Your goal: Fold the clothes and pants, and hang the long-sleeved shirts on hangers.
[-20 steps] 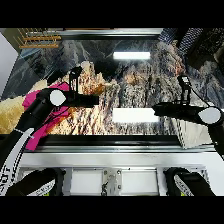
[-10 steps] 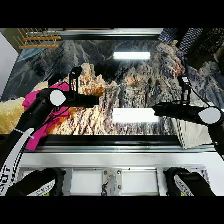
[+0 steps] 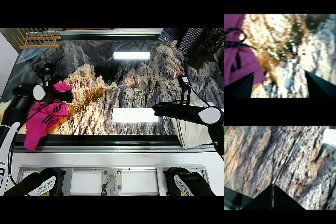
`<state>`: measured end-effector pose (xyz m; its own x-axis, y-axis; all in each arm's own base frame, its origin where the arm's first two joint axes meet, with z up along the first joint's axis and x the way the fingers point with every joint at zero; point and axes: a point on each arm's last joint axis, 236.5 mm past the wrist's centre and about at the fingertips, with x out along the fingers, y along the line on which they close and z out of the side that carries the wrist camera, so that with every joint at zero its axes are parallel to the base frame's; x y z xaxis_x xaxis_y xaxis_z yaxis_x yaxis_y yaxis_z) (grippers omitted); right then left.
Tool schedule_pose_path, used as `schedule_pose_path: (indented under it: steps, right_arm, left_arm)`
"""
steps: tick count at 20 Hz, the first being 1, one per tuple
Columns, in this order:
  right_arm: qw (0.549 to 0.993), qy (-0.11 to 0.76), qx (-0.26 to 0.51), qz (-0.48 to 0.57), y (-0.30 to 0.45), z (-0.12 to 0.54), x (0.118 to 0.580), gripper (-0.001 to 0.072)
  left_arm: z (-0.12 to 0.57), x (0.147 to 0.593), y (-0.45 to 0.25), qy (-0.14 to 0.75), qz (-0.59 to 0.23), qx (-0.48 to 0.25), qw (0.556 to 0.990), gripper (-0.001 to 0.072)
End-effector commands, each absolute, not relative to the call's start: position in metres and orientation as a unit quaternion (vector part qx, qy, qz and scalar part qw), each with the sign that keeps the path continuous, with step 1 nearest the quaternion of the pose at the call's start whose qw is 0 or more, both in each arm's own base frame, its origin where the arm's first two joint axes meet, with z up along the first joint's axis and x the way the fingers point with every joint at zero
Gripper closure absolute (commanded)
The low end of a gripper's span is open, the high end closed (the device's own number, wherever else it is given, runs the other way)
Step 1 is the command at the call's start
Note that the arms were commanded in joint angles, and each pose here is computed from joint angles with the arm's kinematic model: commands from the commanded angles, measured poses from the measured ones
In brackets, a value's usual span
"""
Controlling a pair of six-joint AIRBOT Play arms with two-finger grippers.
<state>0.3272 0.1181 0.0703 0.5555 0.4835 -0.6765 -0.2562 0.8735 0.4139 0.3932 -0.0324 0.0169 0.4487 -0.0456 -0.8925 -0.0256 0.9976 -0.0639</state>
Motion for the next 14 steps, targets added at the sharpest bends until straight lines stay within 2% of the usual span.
schedule_pose_path:
  steps: [1,4,9,10,11,12,13,14]
  right_arm:
    - [0.872,0.421,0.135,0.213,0.118,0.071,0.327,0.069]
    - [0.871,0.421,0.135,0.213,0.118,0.071,0.327,0.069]
    - [0.871,0.421,0.135,0.213,0.118,0.071,0.327,0.069]
    - [0.871,0.421,0.135,0.213,0.118,0.071,0.327,0.069]
    - [0.872,0.421,0.135,0.213,0.118,0.071,0.327,0.069]
    - [0.872,0.421,0.135,0.213,0.118,0.071,0.327,0.069]
    - [0.872,0.421,0.135,0.213,0.118,0.071,0.327,0.069]
    - [0.871,0.421,0.135,0.213,0.118,0.071,0.327,0.069]
  left_arm:
    - [-0.018,0.372,0.061,0.548,0.106,-0.076,0.826,-0.0005]
    - [-0.058,0.359,0.083,0.567,0.136,-0.128,0.802,-0.0005]
    - [-0.094,0.372,0.057,0.581,0.117,-0.134,0.794,-0.0005]
    - [-0.095,0.376,0.051,0.577,0.117,-0.138,0.796,0.0037]
    - [-0.094,0.379,0.046,0.573,0.118,-0.144,0.798,0.0243]
    - [-0.09,0.385,0.04,0.567,0.116,-0.148,0.802,0.0555]
    - [-0.082,0.391,0.032,0.562,0.106,-0.142,0.808,0.0702]
    - [-0.068,0.399,0.018,0.556,0.091,-0.138,0.815,0.0702]
